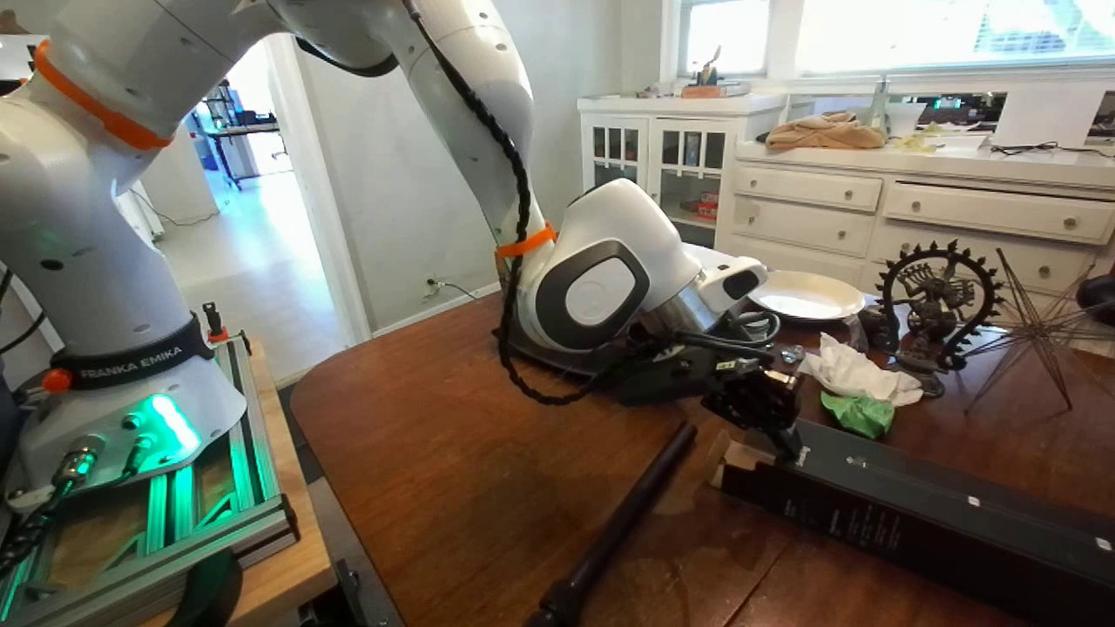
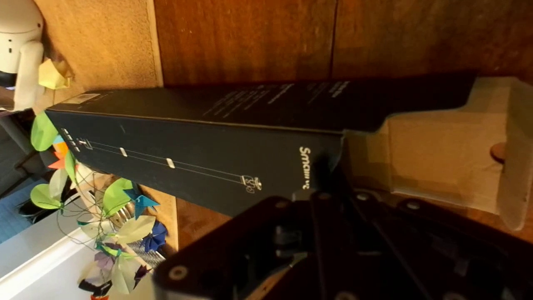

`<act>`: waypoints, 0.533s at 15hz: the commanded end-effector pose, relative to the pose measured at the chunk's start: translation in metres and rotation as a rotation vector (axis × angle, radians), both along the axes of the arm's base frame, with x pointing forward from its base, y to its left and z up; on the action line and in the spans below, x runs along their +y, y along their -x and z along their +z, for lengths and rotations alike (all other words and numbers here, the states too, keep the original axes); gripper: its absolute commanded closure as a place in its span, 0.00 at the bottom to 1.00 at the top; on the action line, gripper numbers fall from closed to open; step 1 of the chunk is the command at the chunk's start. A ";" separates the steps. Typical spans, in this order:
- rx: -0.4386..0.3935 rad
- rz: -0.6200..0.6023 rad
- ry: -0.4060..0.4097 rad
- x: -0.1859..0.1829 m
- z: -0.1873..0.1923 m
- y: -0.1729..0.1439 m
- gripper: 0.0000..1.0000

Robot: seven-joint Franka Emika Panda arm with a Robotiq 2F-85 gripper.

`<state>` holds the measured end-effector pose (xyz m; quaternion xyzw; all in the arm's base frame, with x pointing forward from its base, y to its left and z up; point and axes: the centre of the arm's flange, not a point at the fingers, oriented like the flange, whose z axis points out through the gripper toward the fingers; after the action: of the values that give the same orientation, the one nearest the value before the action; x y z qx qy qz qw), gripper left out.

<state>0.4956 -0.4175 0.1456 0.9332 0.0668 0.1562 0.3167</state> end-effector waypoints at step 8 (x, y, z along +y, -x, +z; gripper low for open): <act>-0.019 0.062 -0.122 0.005 0.003 0.004 0.99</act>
<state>0.4965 -0.4160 0.1522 0.9422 0.0738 0.1782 0.2739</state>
